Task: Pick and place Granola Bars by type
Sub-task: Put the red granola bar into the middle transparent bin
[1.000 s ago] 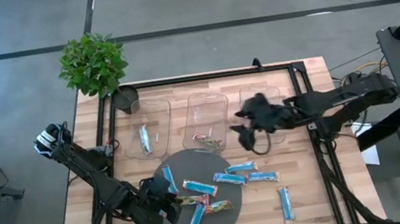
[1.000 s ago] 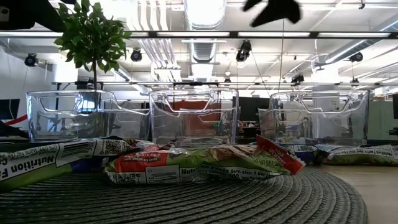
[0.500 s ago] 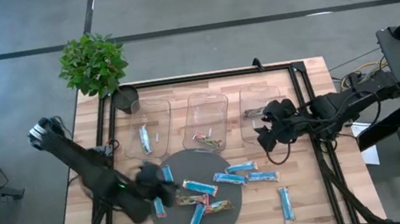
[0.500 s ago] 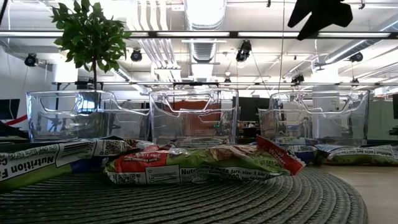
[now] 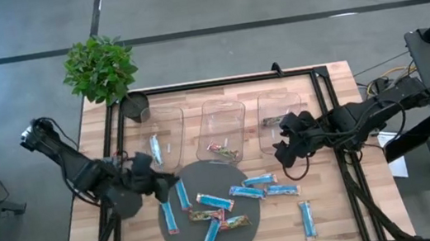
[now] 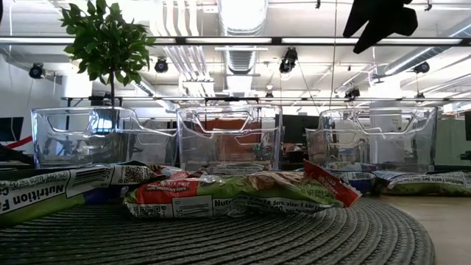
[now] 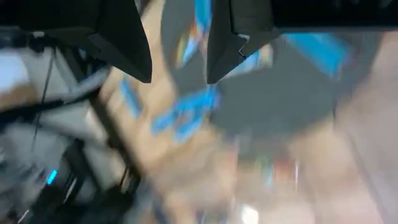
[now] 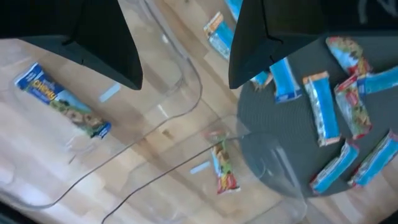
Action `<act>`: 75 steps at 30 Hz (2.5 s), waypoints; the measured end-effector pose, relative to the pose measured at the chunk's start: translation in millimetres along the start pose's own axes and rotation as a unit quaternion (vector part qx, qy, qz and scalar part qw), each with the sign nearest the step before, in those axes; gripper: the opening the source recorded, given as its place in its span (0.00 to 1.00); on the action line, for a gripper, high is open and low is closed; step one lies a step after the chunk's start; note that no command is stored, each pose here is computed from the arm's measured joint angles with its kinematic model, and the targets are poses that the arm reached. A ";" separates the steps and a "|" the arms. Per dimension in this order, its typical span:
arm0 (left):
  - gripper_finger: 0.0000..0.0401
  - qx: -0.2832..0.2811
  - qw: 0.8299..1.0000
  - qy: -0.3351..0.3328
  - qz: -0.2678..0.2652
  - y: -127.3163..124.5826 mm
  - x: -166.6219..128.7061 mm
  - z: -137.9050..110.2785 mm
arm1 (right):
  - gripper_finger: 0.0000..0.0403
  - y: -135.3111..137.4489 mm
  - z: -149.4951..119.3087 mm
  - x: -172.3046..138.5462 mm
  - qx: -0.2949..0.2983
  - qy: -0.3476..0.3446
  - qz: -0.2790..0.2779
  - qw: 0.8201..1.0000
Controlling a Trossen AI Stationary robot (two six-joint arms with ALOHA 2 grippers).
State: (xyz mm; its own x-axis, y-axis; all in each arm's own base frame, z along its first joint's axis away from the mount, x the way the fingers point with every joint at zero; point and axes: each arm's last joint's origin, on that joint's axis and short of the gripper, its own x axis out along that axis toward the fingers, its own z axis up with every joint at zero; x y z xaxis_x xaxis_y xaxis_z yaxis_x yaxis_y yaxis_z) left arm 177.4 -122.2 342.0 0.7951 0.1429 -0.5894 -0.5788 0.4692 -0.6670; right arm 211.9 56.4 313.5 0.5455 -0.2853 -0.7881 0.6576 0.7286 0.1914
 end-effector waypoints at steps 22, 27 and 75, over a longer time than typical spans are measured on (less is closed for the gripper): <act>0.34 -0.140 0.943 0.142 0.267 56.7 71.7 -137.1 | 0.57 -4.7 -15.0 15.2 0.028 0.055 -0.004 0.998; 0.34 -0.147 0.932 0.122 0.310 63.2 86.7 -143.4 | 0.57 -5.0 -15.6 16.0 0.028 0.055 -0.005 0.998; 0.24 -0.131 0.903 0.092 0.399 79.5 125.7 -137.1 | 0.57 -14.9 -30.7 32.7 0.018 0.061 -0.044 0.997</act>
State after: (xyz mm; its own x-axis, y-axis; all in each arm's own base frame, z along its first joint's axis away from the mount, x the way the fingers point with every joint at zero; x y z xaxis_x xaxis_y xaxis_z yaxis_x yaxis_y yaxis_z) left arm 206.5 -186.4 152.5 0.0770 0.1851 -0.9797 -0.9961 0.0561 -0.0676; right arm 204.0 55.4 267.0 0.4185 -0.2678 -0.8679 0.7199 0.6804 0.1372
